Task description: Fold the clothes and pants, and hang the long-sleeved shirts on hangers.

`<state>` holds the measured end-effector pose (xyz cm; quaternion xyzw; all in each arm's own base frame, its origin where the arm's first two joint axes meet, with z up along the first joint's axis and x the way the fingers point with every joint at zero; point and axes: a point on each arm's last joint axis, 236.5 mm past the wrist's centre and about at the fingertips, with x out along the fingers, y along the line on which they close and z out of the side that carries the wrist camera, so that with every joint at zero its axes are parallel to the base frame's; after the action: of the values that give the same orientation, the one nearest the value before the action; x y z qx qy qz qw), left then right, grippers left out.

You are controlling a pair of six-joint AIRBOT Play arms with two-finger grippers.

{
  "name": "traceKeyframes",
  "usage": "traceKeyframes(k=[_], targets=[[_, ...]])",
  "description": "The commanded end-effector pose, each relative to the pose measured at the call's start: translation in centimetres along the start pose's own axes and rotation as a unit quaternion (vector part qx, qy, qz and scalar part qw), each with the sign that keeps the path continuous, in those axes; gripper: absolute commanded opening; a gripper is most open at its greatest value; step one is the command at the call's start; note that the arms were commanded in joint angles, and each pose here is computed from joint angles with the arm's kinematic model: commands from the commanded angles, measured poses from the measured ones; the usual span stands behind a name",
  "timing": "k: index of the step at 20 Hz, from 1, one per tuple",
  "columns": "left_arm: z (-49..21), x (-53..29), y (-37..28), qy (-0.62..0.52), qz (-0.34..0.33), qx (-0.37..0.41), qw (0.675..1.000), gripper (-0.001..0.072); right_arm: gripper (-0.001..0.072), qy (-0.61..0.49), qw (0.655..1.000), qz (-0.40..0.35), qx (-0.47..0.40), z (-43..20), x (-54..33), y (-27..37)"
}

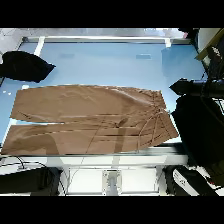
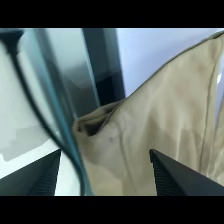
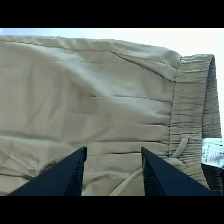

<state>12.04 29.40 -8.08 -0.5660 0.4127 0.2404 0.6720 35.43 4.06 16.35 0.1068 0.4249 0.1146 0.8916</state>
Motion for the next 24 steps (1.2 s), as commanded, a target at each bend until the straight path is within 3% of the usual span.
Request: traceKeyframes(k=[1,7,12,15,16,17,20,24], targets=[[-0.3,0.4,-1.2,0.010,-0.015,0.008,1.000,0.0600,0.0390,0.000,1.000,0.000,0.002,0.0,0.0,0.0],[-0.4,0.9,-0.4,0.016,-0.007,-0.009,1.000,0.0586,0.0390,-0.007,1.000,-0.007,0.000,0.3,0.0,-0.3],[-1.4,3.3,-0.8,0.053,-0.013,-0.007,0.998,0.0479,0.0390,-0.011,1.000,-0.003,0.002,0.5,0.0,-0.2],[-0.9,4.2,-1.8,0.051,-0.007,0.012,0.999,0.0467,0.0391,-0.011,1.000,-0.002,0.002,0.5,0.0,-0.1],[-1.0,4.5,-2.2,0.056,-0.007,0.019,0.998,0.0280,0.0390,-0.011,1.000,-0.003,0.002,0.5,0.0,-0.1],[-1.1,4.6,-2.4,0.058,-0.007,0.023,0.998,0.0022,0.0390,-0.010,1.000,-0.004,0.002,0.5,0.0,-0.2],[-1.1,4.6,-3.6,0.059,-0.026,0.019,0.998,0.0018,0.0351,-0.003,0.999,-0.054,-0.007,0.0,-0.7,-2.8],[0.3,3.8,-5.2,0.028,-0.047,0.019,0.998,0.0018,0.0355,0.094,0.983,-0.089,0.131,-7.1,-1.2,-9.6]])
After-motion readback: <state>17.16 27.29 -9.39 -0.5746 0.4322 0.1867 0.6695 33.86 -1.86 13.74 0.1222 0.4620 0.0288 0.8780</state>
